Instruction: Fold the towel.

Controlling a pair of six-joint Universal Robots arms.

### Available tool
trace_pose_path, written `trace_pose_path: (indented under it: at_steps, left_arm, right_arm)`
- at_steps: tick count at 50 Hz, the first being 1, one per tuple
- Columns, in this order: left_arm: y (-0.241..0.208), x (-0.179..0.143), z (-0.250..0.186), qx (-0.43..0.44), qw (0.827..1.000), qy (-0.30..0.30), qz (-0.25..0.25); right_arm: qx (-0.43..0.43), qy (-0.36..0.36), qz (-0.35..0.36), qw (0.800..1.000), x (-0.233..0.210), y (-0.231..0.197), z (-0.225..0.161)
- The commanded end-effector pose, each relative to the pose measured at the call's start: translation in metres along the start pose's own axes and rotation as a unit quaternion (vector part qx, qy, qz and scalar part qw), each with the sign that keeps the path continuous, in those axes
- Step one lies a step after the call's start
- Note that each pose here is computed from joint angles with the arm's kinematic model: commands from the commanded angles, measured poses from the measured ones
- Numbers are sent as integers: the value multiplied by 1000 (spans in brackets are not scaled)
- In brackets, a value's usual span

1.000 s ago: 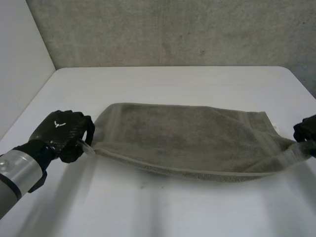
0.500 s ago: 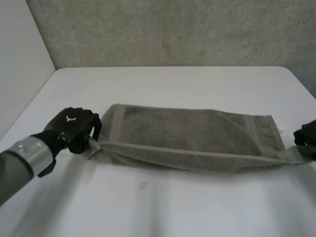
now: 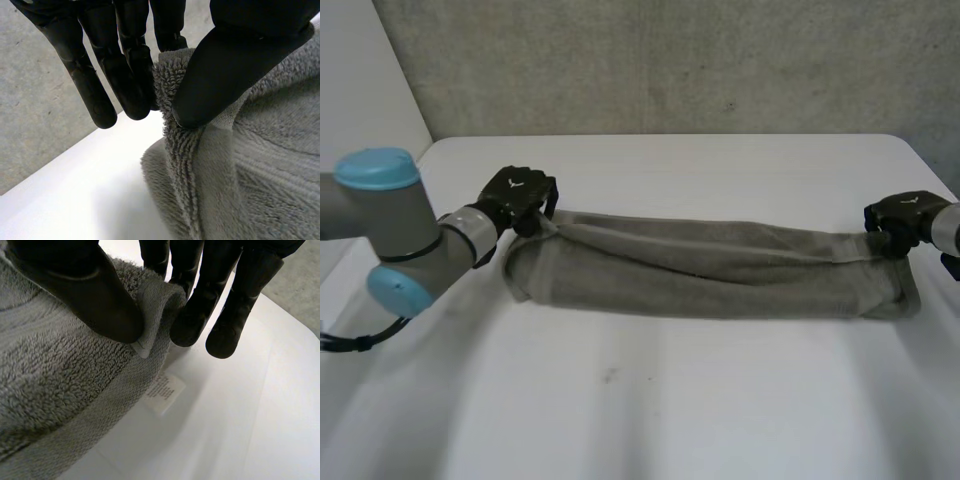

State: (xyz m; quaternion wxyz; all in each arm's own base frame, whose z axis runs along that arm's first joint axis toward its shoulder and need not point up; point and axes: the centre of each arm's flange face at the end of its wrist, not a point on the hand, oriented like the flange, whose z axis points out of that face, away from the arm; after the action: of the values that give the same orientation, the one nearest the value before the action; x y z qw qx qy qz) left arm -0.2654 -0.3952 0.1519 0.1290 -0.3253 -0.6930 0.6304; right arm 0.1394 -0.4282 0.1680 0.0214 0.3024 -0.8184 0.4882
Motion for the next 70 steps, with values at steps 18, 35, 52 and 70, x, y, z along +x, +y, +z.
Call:
trace_pose_path:
  at_steps: [18,35,52,70]
  left_arm:
    - [17,1,57,21,999,-29,19]
    - [-66,-12,39,87,993,-67,37]
    - [-39,16,-14,-10,999,-33,14]
    - [11,17,14,-15,999,-41,19]
  right_arm:
    - [5,49,-14,999,-1,1,39]
    - [142,114,9,983,32,-87,-19]
    - [97,19,-15,995,-13,-49,-62]
    - [48,-3,-49,998,-51,21,-59]
